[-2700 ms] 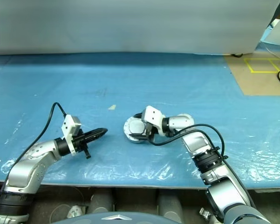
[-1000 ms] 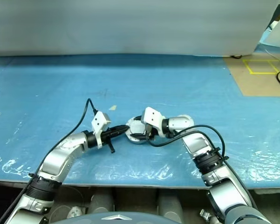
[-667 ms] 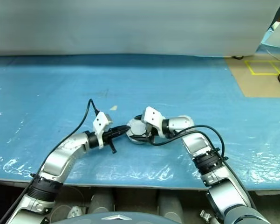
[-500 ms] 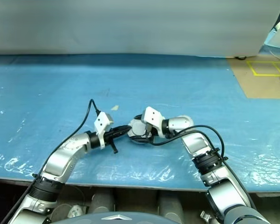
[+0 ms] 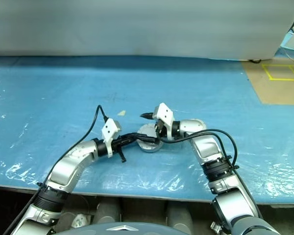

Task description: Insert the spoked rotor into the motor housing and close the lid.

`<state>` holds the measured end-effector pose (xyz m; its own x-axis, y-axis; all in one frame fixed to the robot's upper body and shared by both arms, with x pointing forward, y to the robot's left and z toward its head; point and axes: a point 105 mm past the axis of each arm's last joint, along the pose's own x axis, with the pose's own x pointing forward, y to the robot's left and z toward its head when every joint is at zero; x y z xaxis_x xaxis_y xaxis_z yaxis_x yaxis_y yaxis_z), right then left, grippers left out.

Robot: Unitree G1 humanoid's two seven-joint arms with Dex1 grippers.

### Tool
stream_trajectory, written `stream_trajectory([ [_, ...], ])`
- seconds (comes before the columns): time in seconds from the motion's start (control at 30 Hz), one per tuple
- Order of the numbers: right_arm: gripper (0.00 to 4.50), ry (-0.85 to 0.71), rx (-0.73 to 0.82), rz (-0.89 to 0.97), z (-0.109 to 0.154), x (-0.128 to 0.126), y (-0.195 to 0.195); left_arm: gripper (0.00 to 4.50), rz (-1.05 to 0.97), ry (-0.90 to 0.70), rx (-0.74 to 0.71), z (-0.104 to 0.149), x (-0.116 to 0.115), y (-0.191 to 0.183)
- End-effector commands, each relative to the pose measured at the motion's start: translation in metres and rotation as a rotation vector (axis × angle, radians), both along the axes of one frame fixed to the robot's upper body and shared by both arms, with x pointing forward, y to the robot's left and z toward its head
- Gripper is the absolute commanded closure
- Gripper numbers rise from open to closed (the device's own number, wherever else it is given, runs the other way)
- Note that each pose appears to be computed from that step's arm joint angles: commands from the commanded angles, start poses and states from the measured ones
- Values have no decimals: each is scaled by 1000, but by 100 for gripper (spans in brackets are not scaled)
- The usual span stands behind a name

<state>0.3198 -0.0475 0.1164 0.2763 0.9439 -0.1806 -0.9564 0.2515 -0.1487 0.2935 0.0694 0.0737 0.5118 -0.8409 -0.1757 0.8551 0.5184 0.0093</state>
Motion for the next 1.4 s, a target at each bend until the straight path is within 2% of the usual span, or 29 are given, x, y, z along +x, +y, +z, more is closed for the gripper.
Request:
stream_trajectory([
  [0.03,3,-38,27,-46,19,10,-7,450,-42,79,25,-20,-11,-7],
  [0.2,3,9,-113,-171,-2,27,-32,450,-48,78,24,-20,-13,-7],
  [0.33,3,132,-85,-176,-6,19,-43,450,-53,81,24,-21,-15,-8],
  [0.53,3,343,-122,-186,-27,-2,-56,450,-55,84,23,-22,-16,-8],
  [0.8,3,541,-50,-256,-28,-9,-51,450,-52,80,15,-21,-16,-8],
  [1.0,3,777,-41,-273,-42,-24,-43,450,-47,77,13,-21,-16,-8],
  [1.4,3,1102,197,-168,-18,-41,-28,450,-45,72,9,-21,-15,-8],
])
